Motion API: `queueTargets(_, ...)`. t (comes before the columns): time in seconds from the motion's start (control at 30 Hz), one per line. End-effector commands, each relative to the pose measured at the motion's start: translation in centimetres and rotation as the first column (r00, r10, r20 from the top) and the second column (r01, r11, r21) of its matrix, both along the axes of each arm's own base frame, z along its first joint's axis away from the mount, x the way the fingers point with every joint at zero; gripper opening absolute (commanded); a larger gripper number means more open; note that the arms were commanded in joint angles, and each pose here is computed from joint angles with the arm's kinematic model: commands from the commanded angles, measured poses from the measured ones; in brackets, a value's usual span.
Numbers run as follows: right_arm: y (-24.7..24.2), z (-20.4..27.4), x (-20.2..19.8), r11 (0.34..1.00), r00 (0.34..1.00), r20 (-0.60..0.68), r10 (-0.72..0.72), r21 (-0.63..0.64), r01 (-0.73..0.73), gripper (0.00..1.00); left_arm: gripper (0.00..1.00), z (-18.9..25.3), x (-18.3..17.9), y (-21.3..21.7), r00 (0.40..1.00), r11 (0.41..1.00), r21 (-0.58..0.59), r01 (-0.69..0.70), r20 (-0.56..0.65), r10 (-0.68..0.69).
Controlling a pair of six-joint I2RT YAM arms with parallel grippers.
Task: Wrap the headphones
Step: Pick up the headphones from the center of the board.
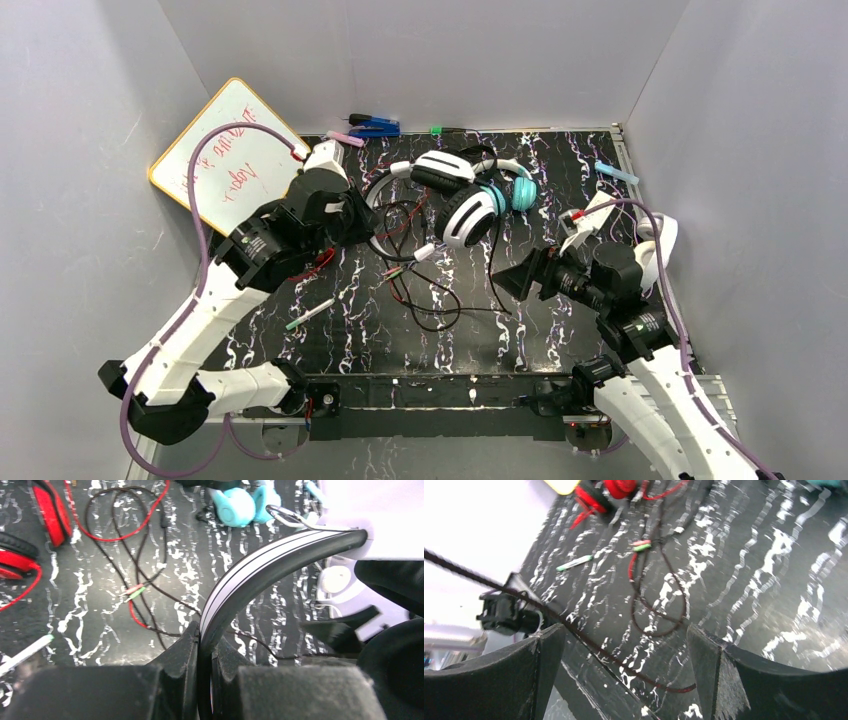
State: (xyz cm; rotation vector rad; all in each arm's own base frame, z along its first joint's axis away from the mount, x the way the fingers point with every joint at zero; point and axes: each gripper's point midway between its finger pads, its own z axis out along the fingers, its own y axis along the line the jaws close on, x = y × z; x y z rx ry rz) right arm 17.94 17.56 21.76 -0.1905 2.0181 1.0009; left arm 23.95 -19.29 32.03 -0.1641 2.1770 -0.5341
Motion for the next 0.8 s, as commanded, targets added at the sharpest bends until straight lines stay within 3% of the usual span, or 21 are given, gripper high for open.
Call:
queueTargets(0.0,2.7,3.9,-1.4,0.967,0.951,0.226,0.21,0.093,-0.235,0.99,0.0,6.0,-1.4,-1.8,0.997,0.972,-0.227,0.067,0.057,-0.056)
queueTargets(0.23,4.2,5.7,-3.1,0.904,0.869,0.365,0.334,0.136,-0.405,0.99,0.0,8.7,-2.1,-2.6,0.993,0.949,-0.295,0.111,0.075,-0.093)
queueTargets(0.5,5.3,5.7,-3.0,0.861,0.822,0.389,0.416,0.124,-0.494,0.96,0.0,9.7,-2.8,-4.6,0.985,0.908,-0.381,0.175,0.06,-0.164)
queueTargets(0.67,5.9,6.0,-4.1,0.796,0.776,0.394,0.493,0.155,-0.585,0.96,0.0,9.9,-2.6,-4.9,0.984,0.904,-0.389,0.177,0.064,-0.166)
queueTargets(0.77,5.9,5.7,-4.3,0.797,0.778,0.382,0.499,0.15,-0.585,0.96,0.0,9.7,-2.4,-5.0,0.985,0.906,-0.387,0.173,0.06,-0.163)
